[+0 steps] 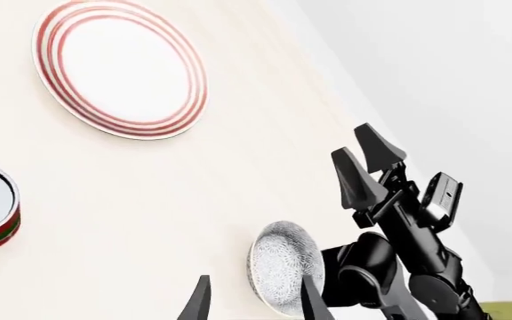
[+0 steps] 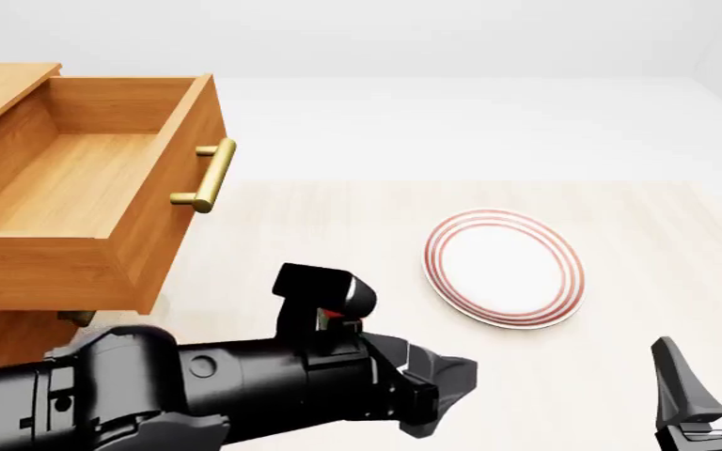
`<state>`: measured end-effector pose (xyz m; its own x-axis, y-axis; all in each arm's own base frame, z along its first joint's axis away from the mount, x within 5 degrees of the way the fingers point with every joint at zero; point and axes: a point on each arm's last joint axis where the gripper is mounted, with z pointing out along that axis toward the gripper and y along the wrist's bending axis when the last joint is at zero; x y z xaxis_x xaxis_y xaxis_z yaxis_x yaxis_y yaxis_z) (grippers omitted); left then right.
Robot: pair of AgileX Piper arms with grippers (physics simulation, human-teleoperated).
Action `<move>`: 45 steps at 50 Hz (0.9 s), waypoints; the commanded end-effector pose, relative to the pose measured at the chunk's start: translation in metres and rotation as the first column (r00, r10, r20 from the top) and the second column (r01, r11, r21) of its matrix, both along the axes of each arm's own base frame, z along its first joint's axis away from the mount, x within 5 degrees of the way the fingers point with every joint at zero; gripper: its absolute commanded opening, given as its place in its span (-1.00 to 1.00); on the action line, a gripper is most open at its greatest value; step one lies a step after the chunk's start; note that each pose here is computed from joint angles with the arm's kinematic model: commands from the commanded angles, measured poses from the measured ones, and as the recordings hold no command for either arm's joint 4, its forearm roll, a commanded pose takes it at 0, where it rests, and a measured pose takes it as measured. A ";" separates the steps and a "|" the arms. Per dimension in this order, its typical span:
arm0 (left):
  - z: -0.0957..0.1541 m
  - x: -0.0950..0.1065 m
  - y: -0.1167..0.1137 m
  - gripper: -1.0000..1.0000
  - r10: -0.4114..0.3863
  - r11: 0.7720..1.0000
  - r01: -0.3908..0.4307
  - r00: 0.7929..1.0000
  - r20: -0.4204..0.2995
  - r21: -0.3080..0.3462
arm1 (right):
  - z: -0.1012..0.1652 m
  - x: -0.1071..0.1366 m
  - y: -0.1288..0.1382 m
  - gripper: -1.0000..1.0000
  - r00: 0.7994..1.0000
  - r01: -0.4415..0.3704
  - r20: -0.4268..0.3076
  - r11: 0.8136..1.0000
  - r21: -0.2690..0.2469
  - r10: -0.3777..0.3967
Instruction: Put the bowl in the top drawer of the cabinet.
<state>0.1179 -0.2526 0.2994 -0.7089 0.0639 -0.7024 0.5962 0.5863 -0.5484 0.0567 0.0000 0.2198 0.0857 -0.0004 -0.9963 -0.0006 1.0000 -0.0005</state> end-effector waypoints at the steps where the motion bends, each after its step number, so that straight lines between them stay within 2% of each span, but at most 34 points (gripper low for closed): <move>1: -0.007 -0.005 -0.010 1.00 -0.013 1.000 0.013 1.000 -0.028 -0.014 | 0.000 0.000 0.000 1.00 1.000 0.000 0.000 1.000 0.000 0.000; 26: -0.029 0.003 -0.018 1.00 0.038 0.999 -0.041 0.994 -0.104 -0.027 | 0.000 0.000 0.000 1.00 1.000 0.000 0.000 1.000 0.000 0.000; 45: -0.047 0.014 -0.030 1.00 0.062 0.998 -0.058 0.990 -0.130 0.034 | 0.000 0.000 0.000 1.00 1.000 0.000 0.000 1.000 0.000 0.000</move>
<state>0.1271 -0.2760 0.2602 -0.7905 0.0246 -0.6120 0.4938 0.6168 -0.6130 0.0567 0.0000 0.2198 0.0857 -0.0004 -0.9963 -0.0005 1.0000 -0.0005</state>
